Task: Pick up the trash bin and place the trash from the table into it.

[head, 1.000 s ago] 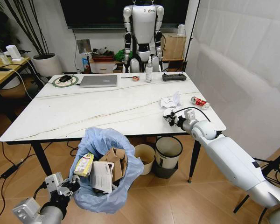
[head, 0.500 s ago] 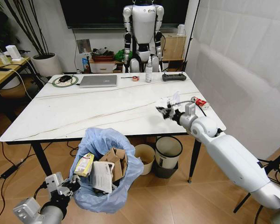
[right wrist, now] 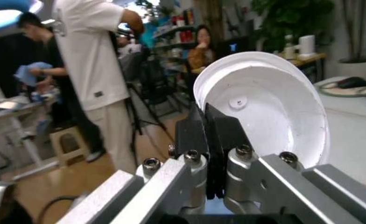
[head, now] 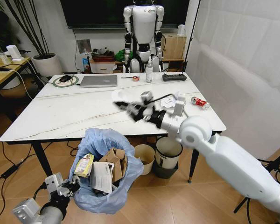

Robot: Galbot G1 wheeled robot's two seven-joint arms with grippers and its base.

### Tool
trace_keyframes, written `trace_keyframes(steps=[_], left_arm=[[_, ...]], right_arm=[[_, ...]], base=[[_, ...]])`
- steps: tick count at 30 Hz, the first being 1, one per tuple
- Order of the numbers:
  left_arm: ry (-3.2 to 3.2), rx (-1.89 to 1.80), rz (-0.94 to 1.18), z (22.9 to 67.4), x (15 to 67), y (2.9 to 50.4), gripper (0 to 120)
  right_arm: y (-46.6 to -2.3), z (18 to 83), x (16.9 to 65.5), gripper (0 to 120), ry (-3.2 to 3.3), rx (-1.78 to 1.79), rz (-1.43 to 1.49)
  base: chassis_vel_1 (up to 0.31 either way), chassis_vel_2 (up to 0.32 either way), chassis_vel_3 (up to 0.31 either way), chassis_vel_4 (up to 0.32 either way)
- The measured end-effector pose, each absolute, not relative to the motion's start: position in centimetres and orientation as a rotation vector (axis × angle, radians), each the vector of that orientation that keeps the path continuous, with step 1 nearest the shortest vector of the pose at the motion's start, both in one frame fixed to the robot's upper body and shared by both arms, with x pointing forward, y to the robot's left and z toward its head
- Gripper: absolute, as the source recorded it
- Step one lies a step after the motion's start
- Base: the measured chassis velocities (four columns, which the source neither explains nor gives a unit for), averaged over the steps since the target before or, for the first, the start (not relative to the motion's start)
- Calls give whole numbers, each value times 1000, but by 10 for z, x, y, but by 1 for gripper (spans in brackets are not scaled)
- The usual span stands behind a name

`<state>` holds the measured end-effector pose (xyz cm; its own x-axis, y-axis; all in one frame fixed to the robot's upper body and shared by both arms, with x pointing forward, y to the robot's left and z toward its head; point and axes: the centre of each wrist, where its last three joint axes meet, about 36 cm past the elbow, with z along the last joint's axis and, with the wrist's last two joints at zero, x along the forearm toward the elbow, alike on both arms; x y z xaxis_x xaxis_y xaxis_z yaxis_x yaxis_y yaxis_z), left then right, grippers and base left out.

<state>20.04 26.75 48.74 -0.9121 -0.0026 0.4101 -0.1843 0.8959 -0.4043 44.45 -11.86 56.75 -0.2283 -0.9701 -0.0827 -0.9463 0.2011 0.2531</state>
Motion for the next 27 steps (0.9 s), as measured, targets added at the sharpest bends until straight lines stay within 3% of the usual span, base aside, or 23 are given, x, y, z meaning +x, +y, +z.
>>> trace_keyframes(steps=[15,27], left_arm=[[-2662,142,623,491,199,268,1],[-2666,137,625,492,201,269,1]], right_arm=[[-82,520,431,0,-2228,1873,-460],[-85,512,425,0,-2242,1849,-443]], base=[[0,0,0,0],[0,0,0,0]])
